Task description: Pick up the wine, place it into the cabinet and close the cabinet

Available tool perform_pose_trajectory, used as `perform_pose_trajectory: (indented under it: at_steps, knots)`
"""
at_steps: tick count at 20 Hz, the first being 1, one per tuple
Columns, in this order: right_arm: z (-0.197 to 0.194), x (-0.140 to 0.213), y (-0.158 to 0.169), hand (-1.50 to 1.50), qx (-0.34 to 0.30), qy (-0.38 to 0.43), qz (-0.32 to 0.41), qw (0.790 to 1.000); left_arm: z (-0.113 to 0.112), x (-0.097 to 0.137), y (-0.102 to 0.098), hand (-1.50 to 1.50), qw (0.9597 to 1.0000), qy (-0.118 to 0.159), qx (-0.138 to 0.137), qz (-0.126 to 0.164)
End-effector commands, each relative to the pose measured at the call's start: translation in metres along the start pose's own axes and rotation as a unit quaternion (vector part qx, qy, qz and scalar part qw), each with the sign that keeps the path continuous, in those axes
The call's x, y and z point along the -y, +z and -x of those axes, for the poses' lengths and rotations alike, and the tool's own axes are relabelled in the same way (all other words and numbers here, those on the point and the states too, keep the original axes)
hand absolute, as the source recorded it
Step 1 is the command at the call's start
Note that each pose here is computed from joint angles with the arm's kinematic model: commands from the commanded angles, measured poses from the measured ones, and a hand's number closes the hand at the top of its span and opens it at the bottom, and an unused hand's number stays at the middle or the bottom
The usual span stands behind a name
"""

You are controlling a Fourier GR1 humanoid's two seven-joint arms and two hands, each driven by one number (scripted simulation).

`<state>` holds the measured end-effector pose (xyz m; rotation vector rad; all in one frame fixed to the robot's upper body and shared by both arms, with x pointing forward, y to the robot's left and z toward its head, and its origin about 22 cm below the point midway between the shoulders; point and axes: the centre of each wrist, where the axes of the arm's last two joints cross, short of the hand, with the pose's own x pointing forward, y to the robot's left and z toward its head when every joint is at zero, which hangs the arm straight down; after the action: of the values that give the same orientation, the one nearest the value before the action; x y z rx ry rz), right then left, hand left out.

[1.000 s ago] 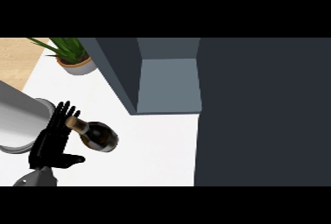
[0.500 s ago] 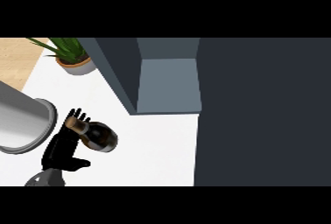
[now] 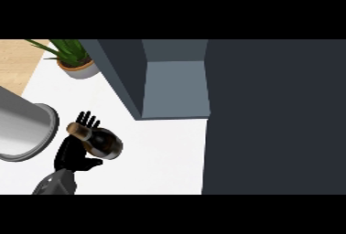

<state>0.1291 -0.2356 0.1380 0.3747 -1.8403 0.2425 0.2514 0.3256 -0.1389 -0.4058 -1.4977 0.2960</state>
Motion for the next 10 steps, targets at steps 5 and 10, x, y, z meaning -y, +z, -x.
perform_pose_trajectory:
  at_steps: [5,10]
  knots:
    - [-0.026,-0.012,0.016,-1.50,0.031,-0.019,-0.013,0.999,0.009,0.012,-0.013,1.50,0.9976,0.047,0.031,0.041]
    - [-0.019,-0.005,0.005,-1.50,0.031,-0.009,-0.007,0.999,0.017,0.029,-0.023,1.50,0.9916,0.078,-0.004,0.103]
